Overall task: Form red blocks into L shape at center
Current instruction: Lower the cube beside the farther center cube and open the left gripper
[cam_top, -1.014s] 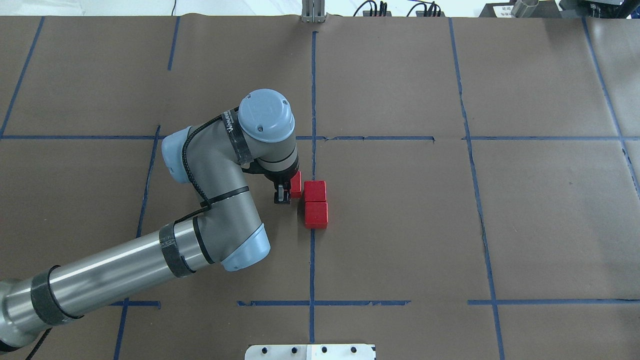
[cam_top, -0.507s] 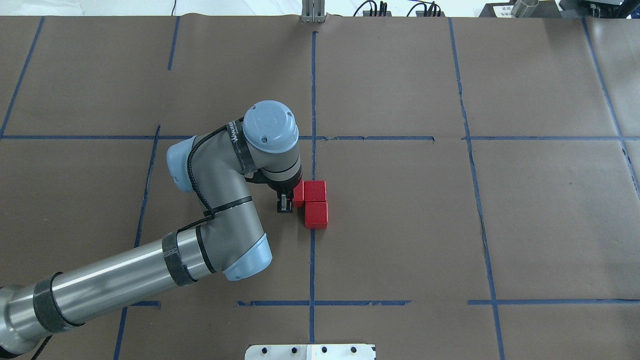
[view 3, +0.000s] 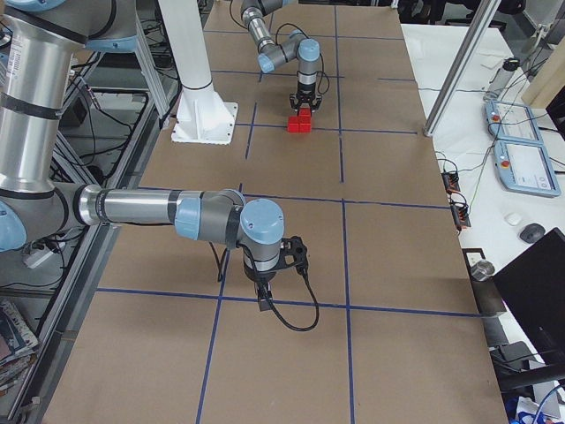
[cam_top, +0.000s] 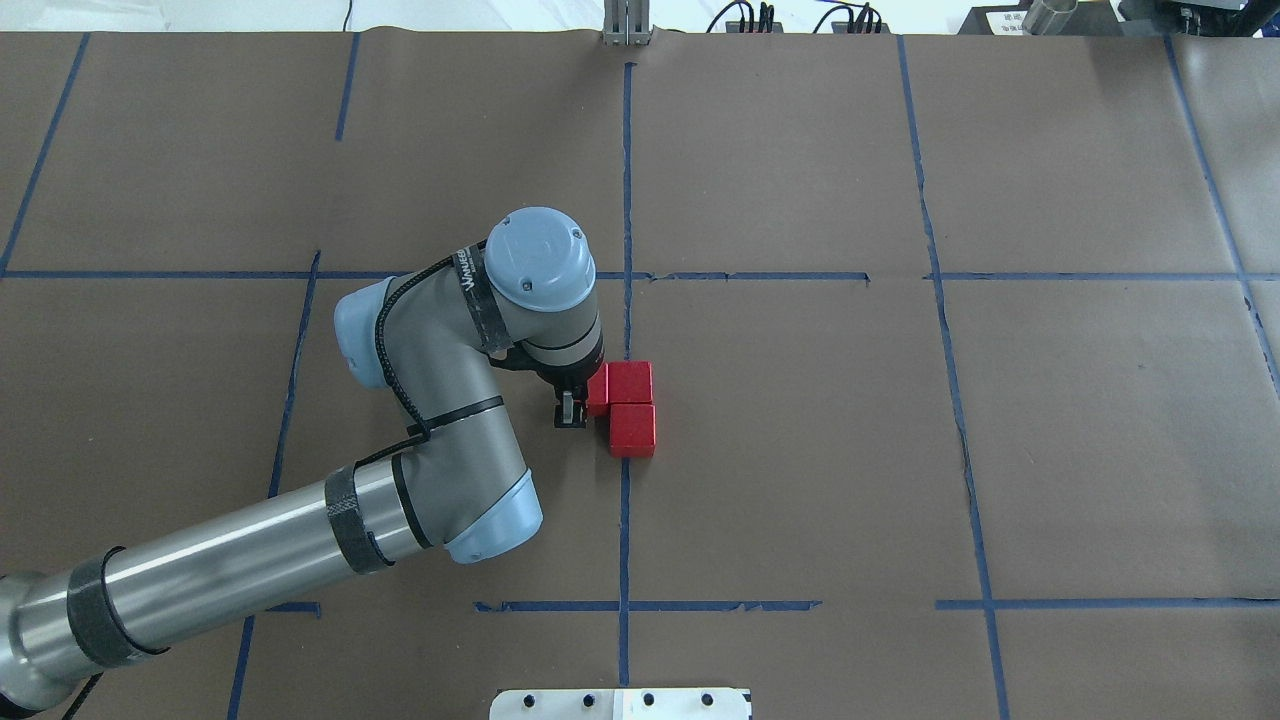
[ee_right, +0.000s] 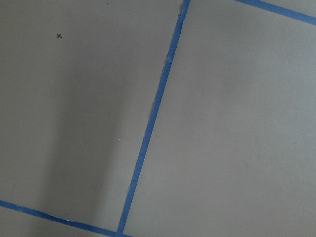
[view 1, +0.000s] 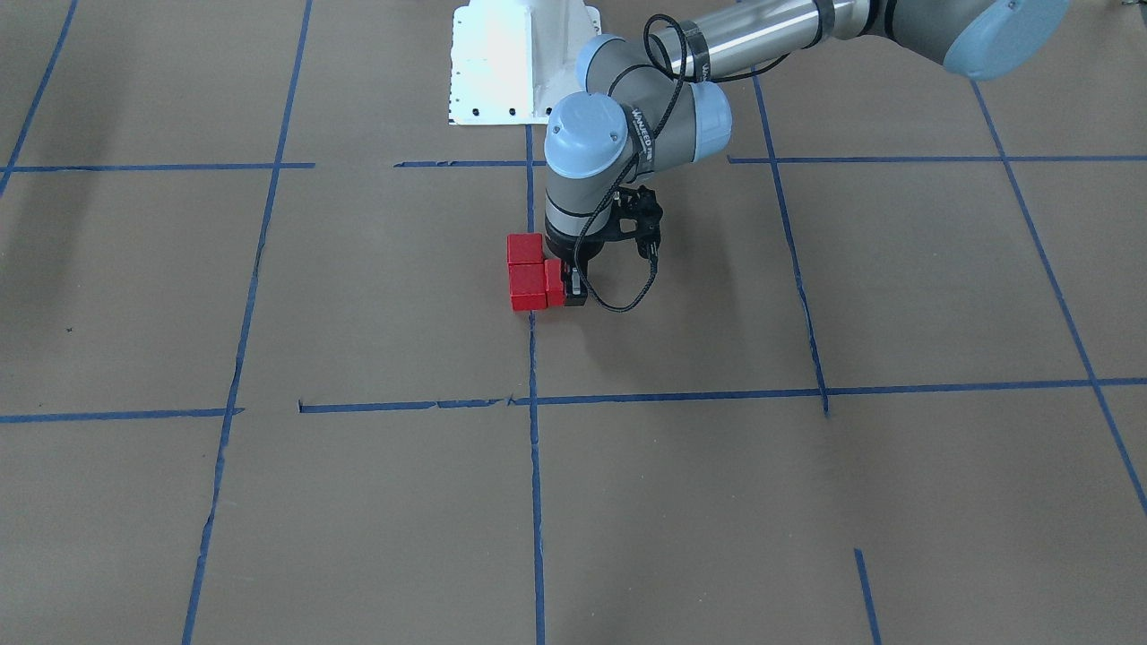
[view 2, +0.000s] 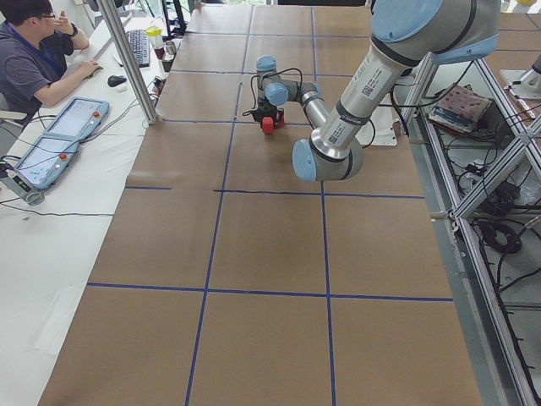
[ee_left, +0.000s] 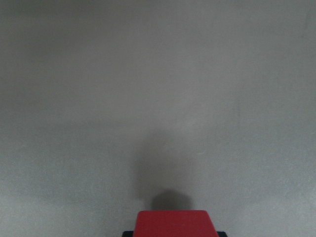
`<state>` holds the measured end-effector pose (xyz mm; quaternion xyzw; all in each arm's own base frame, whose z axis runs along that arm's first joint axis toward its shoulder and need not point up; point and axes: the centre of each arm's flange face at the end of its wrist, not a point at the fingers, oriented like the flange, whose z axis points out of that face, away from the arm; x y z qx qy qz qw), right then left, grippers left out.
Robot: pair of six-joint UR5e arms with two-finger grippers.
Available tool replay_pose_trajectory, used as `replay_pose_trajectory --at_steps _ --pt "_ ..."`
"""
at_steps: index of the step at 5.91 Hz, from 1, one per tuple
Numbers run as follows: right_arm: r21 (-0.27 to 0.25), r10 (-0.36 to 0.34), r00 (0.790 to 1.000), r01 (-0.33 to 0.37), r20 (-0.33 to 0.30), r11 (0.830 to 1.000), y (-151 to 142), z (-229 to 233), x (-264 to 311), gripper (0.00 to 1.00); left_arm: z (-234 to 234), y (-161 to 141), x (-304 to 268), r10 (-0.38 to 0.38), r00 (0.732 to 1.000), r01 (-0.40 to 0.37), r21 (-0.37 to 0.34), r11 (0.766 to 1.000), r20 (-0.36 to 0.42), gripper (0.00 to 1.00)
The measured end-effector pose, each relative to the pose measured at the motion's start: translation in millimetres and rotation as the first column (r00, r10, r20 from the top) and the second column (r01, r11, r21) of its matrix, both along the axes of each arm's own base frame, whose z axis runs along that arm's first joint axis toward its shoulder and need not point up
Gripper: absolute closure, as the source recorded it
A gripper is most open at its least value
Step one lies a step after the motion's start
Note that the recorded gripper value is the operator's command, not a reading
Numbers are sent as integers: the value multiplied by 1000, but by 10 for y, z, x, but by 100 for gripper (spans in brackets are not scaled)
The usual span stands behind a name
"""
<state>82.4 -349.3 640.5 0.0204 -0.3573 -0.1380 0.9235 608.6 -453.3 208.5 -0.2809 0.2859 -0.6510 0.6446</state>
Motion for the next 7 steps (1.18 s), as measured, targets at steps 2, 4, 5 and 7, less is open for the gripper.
replay_pose_trajectory --at_steps 2,4,5,7 --pt "1 0 1000 0 0 1000 -1 -5 -1 0 16 -11 4 -3 1000 3 -2 1000 -1 76" --pt "1 1 1000 -1 0 1000 0 -7 2 0 17 -12 5 -5 1000 5 -3 1000 -1 71" --pt "1 1 1000 -1 0 1000 0 -7 2 0 18 -13 6 -5 1000 5 -3 1000 -2 69" --pt "0 1 1000 -1 0 1000 5 -3 2 0 25 -15 9 -5 1000 5 -4 1000 0 64"
